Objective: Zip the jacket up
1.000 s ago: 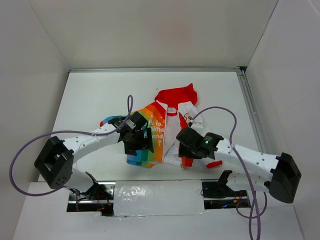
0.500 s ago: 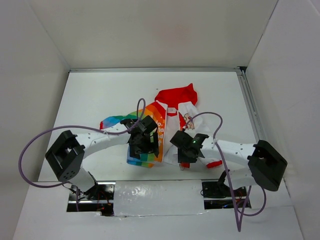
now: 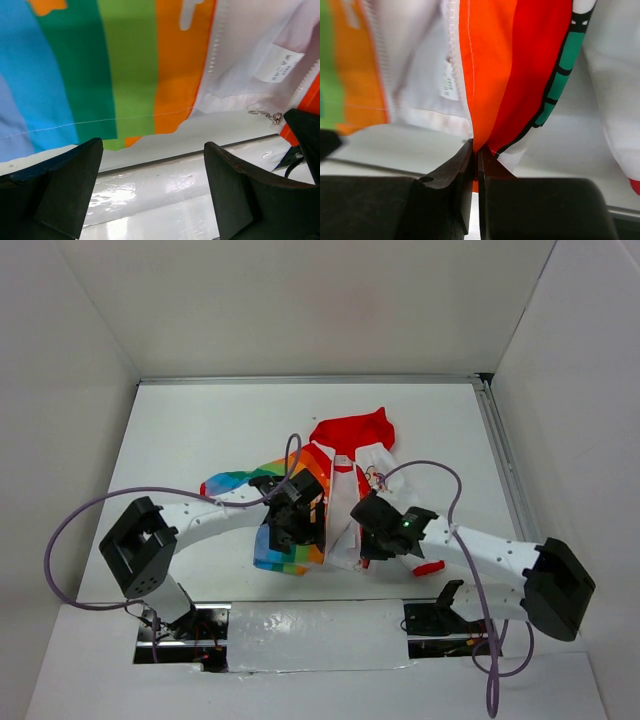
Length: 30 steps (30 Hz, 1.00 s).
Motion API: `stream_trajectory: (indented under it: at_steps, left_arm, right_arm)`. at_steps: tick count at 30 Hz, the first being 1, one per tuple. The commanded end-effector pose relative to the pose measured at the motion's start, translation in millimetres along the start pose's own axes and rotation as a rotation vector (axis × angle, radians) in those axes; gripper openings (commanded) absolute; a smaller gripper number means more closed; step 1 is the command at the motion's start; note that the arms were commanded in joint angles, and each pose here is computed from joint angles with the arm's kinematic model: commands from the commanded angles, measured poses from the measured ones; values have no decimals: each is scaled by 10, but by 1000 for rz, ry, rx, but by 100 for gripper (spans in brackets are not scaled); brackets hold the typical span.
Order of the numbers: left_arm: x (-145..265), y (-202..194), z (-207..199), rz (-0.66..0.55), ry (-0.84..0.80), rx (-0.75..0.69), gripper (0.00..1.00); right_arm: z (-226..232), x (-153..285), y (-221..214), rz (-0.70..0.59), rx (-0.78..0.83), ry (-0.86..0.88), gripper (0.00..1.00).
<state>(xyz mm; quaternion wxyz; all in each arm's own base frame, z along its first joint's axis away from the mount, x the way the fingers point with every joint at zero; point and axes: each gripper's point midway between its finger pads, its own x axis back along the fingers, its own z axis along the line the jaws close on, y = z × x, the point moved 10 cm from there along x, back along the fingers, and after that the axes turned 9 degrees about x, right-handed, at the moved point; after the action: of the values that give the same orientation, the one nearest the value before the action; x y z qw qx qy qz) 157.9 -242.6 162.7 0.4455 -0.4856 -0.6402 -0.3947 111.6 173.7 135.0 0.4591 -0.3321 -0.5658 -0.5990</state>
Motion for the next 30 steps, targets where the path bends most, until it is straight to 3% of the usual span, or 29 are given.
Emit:
stream_trajectory:
  at_steps: [1, 2, 8, 10, 11, 17, 26, 29, 30]
  left_arm:
    - [-27, -6, -164, 7, -19, -62, 93]
    - [-50, -39, -178, 17, -8, -73, 92]
    - [-245, -84, -208, 51, 92, -69, 86]
    - [-289, -58, -212, 45, 131, -42, 82]
    - [-304, -36, -226, 45, 149, -34, 75]
    - [-406, 1, -285, 53, 159, -46, 65]
    - [-487, 16, -325, 41, 213, -41, 65]
    - [-479, 23, -337, 36, 215, -37, 53]
    - [-480, 27, -342, 37, 215, -43, 46]
  right_arm:
    - [-39, 86, 64, -60, -29, 102, 11]
    - [-61, 97, 81, -63, -47, 128, 7]
    - [-134, 147, 93, -87, -60, 186, 7]
    - [-140, 160, 93, -94, -59, 197, 7]
    - [-138, 167, 93, -96, -61, 211, 7]
    - [-128, 170, 87, -102, -61, 236, 7]
    - [-137, 108, 63, -93, -66, 230, 8]
    - [-136, 91, 60, -85, -64, 225, 7]
    - [-141, 89, 62, -86, -67, 221, 7]
